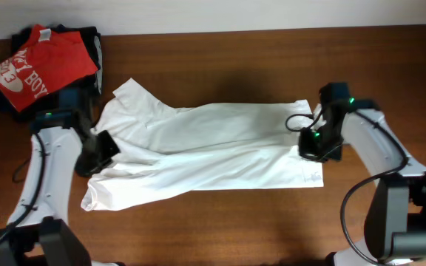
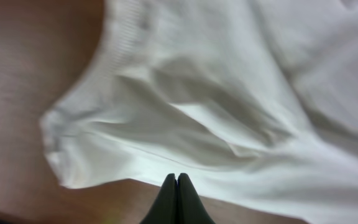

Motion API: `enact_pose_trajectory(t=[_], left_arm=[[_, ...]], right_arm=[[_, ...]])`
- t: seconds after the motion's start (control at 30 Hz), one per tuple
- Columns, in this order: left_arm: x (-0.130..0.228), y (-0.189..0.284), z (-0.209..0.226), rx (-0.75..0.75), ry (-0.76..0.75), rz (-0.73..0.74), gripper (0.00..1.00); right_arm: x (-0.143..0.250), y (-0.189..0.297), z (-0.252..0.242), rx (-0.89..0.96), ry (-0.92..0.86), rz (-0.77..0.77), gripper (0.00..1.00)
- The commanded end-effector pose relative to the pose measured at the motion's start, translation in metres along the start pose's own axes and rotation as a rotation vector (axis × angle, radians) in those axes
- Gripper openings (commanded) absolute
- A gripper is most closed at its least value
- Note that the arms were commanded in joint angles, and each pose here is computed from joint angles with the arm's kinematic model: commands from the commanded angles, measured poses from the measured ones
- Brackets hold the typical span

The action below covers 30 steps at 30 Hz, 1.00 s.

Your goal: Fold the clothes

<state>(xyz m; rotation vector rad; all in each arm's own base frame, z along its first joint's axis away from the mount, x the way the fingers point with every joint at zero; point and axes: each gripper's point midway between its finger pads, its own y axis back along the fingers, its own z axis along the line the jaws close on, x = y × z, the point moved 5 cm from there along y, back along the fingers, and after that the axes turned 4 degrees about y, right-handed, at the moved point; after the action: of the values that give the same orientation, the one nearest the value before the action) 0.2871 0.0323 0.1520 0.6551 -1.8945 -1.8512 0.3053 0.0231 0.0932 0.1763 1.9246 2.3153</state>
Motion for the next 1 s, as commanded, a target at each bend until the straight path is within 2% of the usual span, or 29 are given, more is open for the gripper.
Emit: enact_pose_trajectory(t=[0.0,0.07,0.13,0.2,0.3,0.4,0.57,0.63,0.7,0.73,0.77,0.8,0.83,0.9,0.97], left_arm=[[0.037,-0.035,-0.033,0.037,-0.169,0.120,0.01],[0.058,-0.071,-0.036,0.003,-0.216,0.198,0.00],[0.062,-0.093,-0.028,-0.028,-0.195,0.231,0.00],[0.057,-0.117,-0.015,-0.039,-0.143,0.253,0.01],[0.056,-0.129,0.011,-0.077,-0.032,0.308,0.01],[0.064,-0.112,0.040,-0.203,0.073,0.352,0.00],[0.085,-0.059,0.050,-0.199,0.100,0.337,0.00],[0.095,-0.021,0.055,-0.132,0.107,0.230,0.01],[0.098,0.009,0.054,-0.020,0.105,0.074,0.01],[0.095,0.025,0.045,0.096,0.019,-0.018,0.18],[0.089,0.041,0.032,0.201,-0.062,-0.074,0.49],[0.083,0.052,0.024,0.255,-0.100,-0.109,0.72],[0.068,0.068,0.014,0.290,-0.124,-0.172,0.99],[0.037,0.088,-0.004,0.326,-0.135,-0.245,0.99],[-0.001,0.071,-0.037,0.315,-0.159,-0.204,0.99]], right_arm=[[0.022,-0.033,0.003,-0.019,-0.070,0.063,0.10],[0.031,-0.045,-0.002,-0.015,-0.088,0.077,0.08],[0.038,-0.054,-0.006,-0.006,-0.095,0.084,0.08],[0.046,-0.064,-0.010,0.001,-0.107,0.088,0.09],[0.051,-0.064,-0.012,0.007,-0.123,0.108,0.04],[0.066,-0.054,-0.028,0.028,-0.220,0.184,0.04],[0.092,-0.019,-0.026,0.038,-0.236,0.226,0.04],[0.104,0.010,-0.028,0.068,-0.245,0.165,0.04],[0.105,0.040,-0.023,0.040,-0.217,0.023,0.04],[0.100,0.061,-0.018,0.015,-0.170,-0.065,0.13],[0.095,0.077,-0.014,0.003,-0.137,-0.119,0.63],[0.089,0.094,-0.010,-0.004,-0.099,-0.162,0.92],[0.078,0.119,-0.004,-0.014,-0.060,-0.223,0.99],[0.061,0.156,0.006,-0.032,-0.027,-0.316,0.99],[0.054,0.174,0.016,-0.087,-0.011,-0.342,0.99]])
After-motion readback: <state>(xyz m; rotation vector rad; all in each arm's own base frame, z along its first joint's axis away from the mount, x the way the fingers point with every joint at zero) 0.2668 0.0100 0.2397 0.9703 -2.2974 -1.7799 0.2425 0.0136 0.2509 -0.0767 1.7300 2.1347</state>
